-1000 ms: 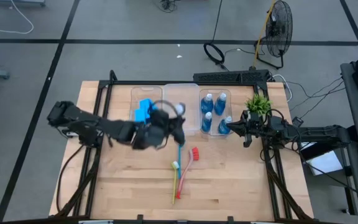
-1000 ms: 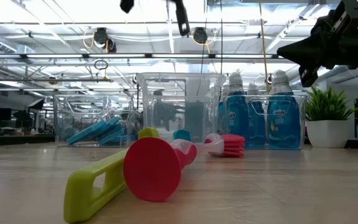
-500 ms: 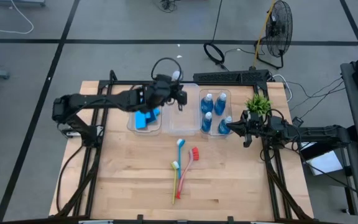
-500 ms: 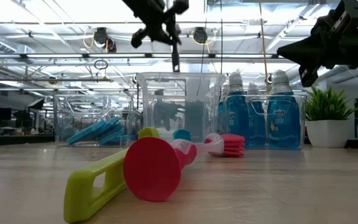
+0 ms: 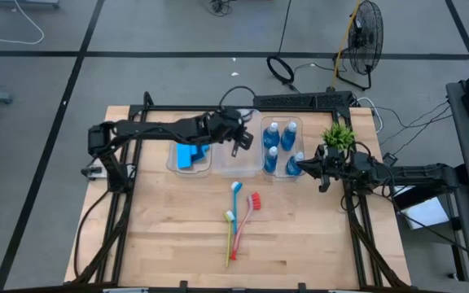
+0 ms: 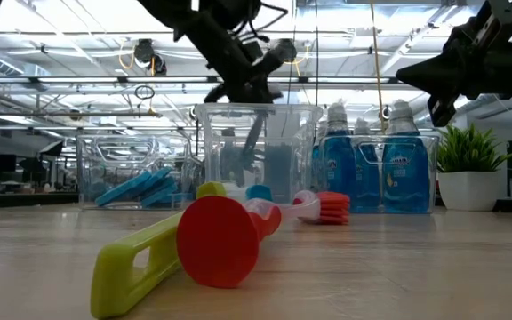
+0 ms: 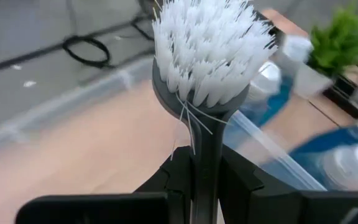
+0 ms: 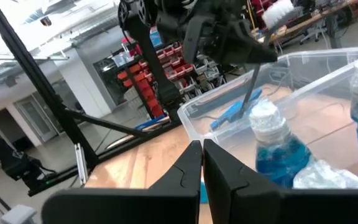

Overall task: Pick & Place Kitchen Sink Supplies
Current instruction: Put the black dishwashing brush into the white bin

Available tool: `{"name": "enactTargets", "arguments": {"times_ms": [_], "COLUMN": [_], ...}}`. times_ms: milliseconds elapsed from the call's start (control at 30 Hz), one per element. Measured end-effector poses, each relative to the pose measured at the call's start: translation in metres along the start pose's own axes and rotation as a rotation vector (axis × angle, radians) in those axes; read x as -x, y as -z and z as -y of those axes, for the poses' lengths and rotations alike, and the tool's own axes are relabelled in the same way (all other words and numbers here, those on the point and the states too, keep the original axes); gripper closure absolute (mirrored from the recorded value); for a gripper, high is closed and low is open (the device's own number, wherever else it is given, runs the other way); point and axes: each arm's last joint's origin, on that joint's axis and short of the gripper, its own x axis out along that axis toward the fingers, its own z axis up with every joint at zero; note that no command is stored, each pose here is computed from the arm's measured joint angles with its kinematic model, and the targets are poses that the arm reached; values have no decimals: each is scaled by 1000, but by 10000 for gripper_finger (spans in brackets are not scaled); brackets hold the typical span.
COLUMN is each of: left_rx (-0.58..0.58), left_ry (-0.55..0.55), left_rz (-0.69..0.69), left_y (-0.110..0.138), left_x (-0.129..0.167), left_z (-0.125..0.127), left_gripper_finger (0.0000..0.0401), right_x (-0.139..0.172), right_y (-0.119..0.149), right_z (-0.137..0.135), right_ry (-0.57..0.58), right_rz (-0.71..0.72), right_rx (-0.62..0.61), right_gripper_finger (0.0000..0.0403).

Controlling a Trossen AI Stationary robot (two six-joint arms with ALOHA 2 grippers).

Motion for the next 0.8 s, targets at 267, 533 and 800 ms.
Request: {"name": "enactTargets", "arguments": {"times_ms": [267, 533, 800], "left_rx": [24, 4, -1], "left_ry": [18, -20, -28], "left_rz": [-97, -129, -135], "left_y": [15, 22, 27], "left_x": [-22, -39, -49], "left_z": [-3, -13, -15], "left_gripper_finger": [351, 351, 310], "right_x": [0, 0, 0], "right_y": [0, 0, 0], "right_z": [0, 0, 0], "right_ry": [0, 1, -2], "right_rz": [-2, -3, -1], "right_rx": [-44, -39, -36], "right_gripper_finger": [399, 399, 399]}}
